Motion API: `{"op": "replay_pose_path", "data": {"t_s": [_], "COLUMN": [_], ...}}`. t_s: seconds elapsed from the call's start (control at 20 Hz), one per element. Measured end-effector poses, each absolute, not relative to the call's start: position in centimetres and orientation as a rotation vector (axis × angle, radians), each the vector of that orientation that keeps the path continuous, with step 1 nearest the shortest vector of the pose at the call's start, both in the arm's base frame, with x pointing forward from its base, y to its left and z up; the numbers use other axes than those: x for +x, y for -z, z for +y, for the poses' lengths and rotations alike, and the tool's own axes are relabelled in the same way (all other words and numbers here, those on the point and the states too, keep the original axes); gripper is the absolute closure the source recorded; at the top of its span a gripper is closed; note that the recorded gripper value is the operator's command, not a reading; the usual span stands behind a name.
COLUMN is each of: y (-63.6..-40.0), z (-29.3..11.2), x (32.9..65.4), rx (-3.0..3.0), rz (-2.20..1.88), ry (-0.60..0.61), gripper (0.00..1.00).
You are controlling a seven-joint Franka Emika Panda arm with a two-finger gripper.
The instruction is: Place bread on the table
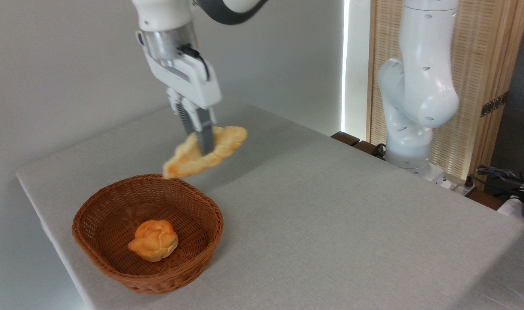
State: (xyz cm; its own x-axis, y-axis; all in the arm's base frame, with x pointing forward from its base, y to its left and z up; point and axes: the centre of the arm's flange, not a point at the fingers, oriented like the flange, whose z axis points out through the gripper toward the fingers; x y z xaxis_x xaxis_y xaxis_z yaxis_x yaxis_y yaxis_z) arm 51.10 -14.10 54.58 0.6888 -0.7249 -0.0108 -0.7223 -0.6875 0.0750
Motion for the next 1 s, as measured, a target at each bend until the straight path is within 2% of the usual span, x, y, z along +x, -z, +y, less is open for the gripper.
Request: {"op": "replay_pose_path", "data": {"t_s": [0.1,0.15,0.35,0.75,0.85,1.0], "y": [-52.6,-51.6,-49.4,-49.3,-50.0,-53.2], "z": [-14.4,-14.8,-16.7,-16.9,-17.0,-17.2], "x": [49.8,49.2,47.8,47.8,48.1,49.0], "rx": [2.833,2.835,2.844,2.843,2.843,2.85], "rz": [-1.167,-1.151,-1.125,-1.128,-1.136,-1.148], "ry": [0.146,0.179,0.259,0.259,0.221,0.071], "gripper": [0.07,0.0,0.0,0.0,0.0,0.0]}}
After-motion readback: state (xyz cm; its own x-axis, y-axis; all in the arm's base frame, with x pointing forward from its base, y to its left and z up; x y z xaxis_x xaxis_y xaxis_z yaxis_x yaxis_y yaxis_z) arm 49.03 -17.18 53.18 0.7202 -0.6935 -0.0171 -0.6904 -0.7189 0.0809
